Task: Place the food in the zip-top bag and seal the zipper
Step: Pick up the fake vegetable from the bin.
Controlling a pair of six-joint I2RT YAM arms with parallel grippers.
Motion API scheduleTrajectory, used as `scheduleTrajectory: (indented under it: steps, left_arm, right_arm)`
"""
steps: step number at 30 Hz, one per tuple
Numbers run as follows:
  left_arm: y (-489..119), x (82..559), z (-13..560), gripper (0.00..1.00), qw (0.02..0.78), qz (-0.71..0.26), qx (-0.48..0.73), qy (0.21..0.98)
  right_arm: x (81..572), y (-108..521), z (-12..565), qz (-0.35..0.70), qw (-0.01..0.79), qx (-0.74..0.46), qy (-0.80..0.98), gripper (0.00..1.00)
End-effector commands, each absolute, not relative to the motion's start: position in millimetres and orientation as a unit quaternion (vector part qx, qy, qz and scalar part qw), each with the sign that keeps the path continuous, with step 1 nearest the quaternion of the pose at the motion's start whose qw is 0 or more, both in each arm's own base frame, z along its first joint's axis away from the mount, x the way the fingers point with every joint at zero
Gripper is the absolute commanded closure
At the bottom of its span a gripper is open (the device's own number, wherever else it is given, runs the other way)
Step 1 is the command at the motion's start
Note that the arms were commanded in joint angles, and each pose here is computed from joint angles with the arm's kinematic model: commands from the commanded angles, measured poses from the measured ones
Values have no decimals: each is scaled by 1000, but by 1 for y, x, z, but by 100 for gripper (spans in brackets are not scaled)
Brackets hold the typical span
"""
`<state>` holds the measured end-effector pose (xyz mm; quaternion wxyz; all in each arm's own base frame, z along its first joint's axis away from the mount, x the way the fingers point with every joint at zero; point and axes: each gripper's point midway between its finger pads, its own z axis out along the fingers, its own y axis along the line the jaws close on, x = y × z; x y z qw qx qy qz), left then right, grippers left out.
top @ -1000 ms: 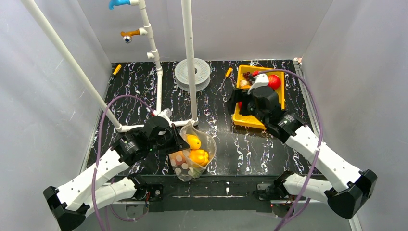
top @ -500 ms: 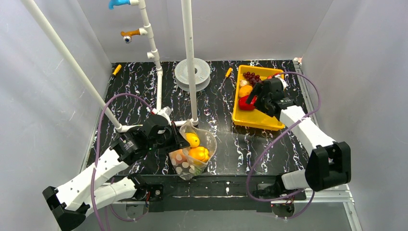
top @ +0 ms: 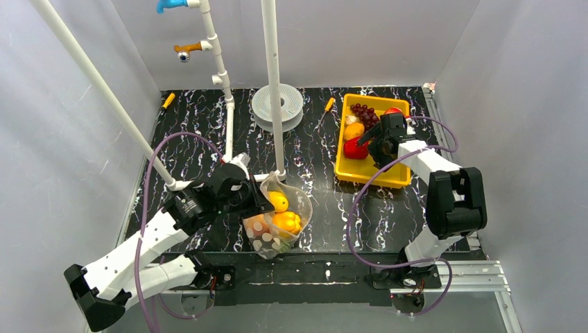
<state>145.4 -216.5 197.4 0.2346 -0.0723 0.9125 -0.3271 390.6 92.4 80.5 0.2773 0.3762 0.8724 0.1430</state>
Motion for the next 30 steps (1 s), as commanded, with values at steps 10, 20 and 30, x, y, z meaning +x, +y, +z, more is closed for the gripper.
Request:
scheduleTrajectory:
  steps: [10, 20, 30]
  left_arm:
    - [-219, 154, 208, 100, 250, -315, -54, 914]
    - [-220, 155, 205, 100, 247, -310, -52, 916]
    - [-219, 154, 203, 100, 246, -310, -53, 917]
  right_arm:
    - [447, 105, 93, 188, 295, 391, 851, 2]
    - [453, 108, 68, 178, 271, 395, 860, 2]
    - [446, 107, 73, 184, 282, 379, 862, 32]
